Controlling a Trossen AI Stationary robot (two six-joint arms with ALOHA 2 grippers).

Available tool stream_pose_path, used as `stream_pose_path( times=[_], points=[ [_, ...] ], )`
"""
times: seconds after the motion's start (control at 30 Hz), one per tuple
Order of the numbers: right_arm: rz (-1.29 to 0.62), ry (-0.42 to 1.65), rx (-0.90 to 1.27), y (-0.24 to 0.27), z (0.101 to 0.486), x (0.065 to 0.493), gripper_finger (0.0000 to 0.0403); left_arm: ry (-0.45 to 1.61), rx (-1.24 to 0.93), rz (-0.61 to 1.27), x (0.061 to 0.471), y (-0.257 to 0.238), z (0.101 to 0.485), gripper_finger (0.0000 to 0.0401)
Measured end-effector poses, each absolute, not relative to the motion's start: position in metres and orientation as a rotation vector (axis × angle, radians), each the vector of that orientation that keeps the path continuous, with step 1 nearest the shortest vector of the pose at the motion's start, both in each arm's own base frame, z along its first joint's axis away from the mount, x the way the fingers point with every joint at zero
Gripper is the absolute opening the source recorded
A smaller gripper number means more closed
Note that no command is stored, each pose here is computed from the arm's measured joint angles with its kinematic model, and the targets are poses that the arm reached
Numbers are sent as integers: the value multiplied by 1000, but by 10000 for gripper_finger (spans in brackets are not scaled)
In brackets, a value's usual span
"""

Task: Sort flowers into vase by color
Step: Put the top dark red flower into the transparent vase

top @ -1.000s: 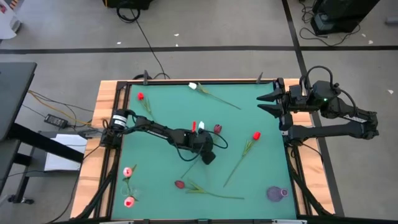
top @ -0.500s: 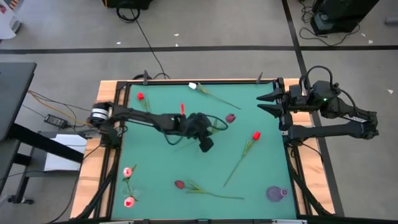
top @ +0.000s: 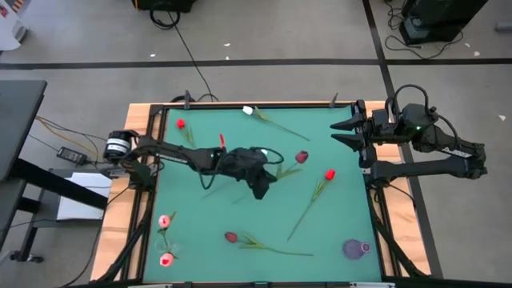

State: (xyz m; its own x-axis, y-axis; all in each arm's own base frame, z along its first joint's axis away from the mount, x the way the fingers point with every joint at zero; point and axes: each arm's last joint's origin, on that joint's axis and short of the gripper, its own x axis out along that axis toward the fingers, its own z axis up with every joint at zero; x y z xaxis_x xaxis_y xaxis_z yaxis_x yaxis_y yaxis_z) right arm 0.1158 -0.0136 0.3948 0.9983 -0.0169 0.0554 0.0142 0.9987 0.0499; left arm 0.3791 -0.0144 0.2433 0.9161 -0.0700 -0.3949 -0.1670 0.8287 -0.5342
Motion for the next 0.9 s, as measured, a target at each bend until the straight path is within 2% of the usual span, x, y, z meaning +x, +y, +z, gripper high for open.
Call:
stream_pose_path(
  times=[0.23, 0.43, 0.57, 0.9],
  points=[
    [-16, -55, 50, -14, 395, 116, 137, 30, -596, -116, 366, -6, 270, 2],
    [-16, -56, 49, -14, 395, 116, 137, -209, -442, -132, 324, 6, 296, 1],
    [-16, -56, 50, -14, 395, 116, 137, -273, -292, -144, 286, 6, 299, 0],
    [-16, -55, 50, -14, 395, 116, 137, -335, -238, -341, 199, -10, 288, 0]
  ],
)
